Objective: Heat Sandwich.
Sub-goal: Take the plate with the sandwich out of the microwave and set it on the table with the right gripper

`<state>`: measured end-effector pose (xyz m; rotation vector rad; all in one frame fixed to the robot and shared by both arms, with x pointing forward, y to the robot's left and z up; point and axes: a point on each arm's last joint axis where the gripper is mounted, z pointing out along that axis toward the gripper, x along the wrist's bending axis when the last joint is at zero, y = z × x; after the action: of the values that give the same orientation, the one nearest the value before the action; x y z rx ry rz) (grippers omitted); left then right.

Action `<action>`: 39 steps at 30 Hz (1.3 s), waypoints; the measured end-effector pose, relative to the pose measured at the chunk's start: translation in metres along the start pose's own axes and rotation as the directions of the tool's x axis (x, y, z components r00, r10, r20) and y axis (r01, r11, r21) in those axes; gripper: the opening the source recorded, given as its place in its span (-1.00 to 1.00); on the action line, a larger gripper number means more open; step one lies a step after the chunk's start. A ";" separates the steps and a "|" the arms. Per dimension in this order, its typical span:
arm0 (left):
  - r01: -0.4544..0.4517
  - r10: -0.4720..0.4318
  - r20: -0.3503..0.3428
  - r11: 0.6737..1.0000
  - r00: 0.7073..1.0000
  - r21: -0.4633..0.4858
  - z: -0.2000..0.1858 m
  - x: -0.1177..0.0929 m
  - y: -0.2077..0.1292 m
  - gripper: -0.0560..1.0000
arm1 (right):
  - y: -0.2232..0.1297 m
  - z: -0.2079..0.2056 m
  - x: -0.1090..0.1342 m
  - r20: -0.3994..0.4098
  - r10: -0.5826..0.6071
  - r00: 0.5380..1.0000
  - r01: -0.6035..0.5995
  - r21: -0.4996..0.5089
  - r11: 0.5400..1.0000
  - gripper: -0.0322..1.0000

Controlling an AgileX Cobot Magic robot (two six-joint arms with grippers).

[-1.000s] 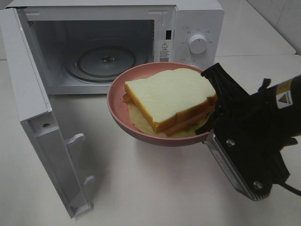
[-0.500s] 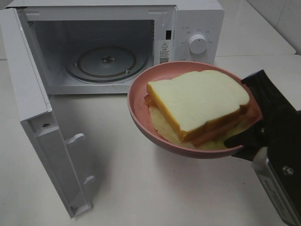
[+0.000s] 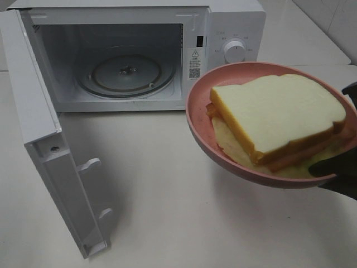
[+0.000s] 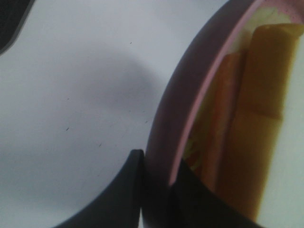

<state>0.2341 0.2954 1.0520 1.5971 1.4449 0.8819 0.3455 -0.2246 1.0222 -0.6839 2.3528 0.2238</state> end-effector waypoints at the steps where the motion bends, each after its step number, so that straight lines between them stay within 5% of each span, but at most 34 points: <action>1: 0.000 0.000 0.000 1.000 1.000 0.000 0.000 0.000 0.000 0.95 | 0.000 0.000 0.000 0.000 0.000 1.000 0.000 0.000 1.000 -0.70; 22: 0.000 0.000 0.000 1.000 1.000 0.000 0.000 0.000 0.000 0.95 | -0.024 -0.004 0.007 0.001 0.256 0.967 -0.247 0.269 0.931 -0.70; 30: 0.000 0.000 0.000 1.000 1.000 0.000 0.000 0.000 0.000 0.95 | -0.032 -0.007 0.012 0.031 0.390 0.920 -0.373 0.366 0.853 -0.70; 39: 0.000 0.000 0.000 1.000 1.000 0.000 0.000 0.000 0.000 0.95 | -0.044 -0.013 0.017 0.128 0.535 0.835 -0.522 0.492 0.697 -0.70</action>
<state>0.2341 0.2954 1.0520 1.5971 1.4449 0.8819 0.3505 -0.2733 1.0223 0.2707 2.4250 -0.1711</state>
